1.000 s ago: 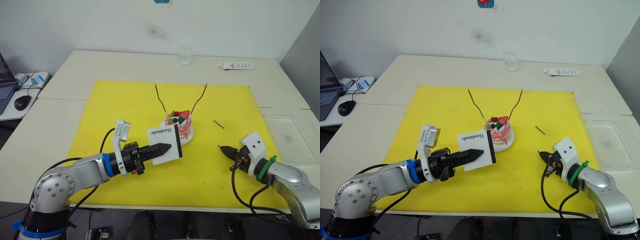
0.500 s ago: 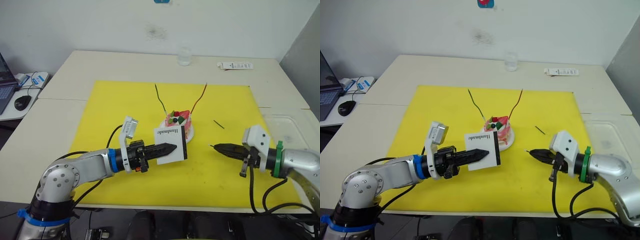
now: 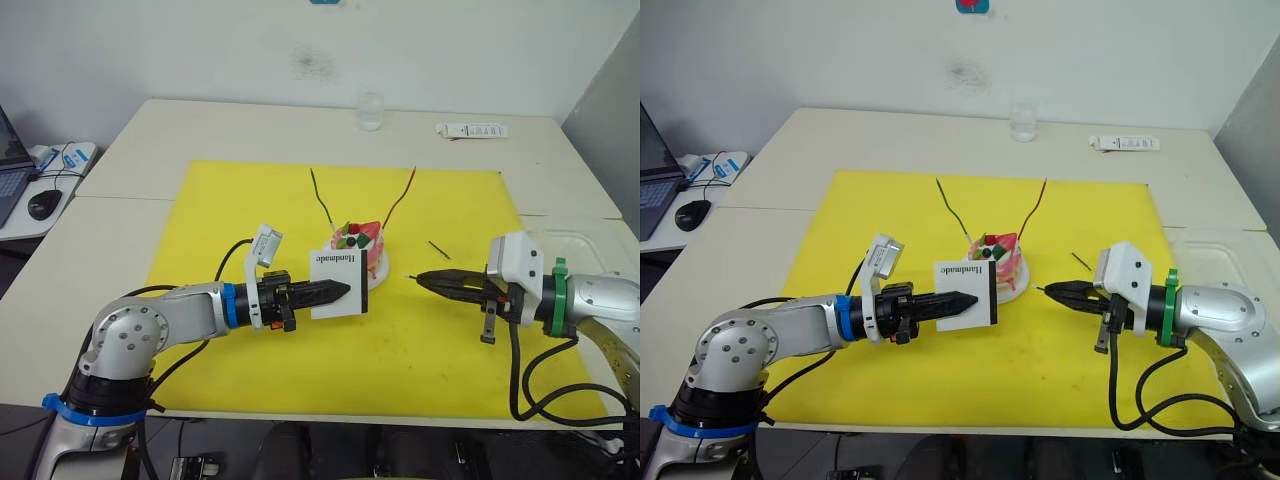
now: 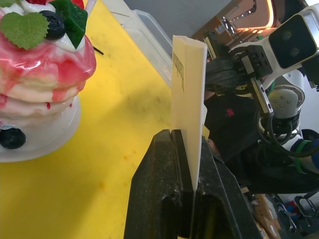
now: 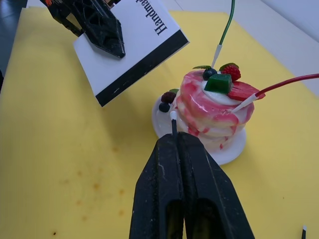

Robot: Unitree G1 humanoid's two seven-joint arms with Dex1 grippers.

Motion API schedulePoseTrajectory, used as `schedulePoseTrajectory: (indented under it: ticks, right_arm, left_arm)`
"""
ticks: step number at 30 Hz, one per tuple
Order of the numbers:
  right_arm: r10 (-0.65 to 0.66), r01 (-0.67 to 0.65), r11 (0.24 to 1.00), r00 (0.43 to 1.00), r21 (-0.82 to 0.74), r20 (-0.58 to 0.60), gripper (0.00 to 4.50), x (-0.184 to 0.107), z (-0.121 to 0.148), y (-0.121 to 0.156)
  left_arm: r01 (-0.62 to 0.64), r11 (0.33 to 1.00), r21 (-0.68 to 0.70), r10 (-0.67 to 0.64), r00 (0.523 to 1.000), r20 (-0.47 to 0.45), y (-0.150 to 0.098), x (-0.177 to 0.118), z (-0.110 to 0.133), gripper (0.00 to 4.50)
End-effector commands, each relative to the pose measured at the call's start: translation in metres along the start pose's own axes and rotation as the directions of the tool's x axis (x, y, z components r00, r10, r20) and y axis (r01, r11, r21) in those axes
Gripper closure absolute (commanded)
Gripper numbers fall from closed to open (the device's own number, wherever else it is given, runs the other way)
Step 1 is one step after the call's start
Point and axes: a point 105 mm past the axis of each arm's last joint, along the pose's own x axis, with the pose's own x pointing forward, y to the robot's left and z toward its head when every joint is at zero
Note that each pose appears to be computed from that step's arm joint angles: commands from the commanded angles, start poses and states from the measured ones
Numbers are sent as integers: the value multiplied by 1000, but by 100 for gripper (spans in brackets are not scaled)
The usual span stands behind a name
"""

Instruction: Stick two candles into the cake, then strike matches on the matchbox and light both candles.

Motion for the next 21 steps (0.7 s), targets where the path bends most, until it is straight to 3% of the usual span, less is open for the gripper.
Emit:
schedulePoseTrajectory:
  ticks: [1,21]
  right_arm:
    - [3,-2,999,999,-41,34,448,2,8,2]
    - [27,-18,995,995,-94,99,448,21,36,2]
  left_arm:
    - [23,998,50,-24,1000,10,-7,3,4,450]
    - [64,998,20,-64,998,-11,-8,11,2,450]
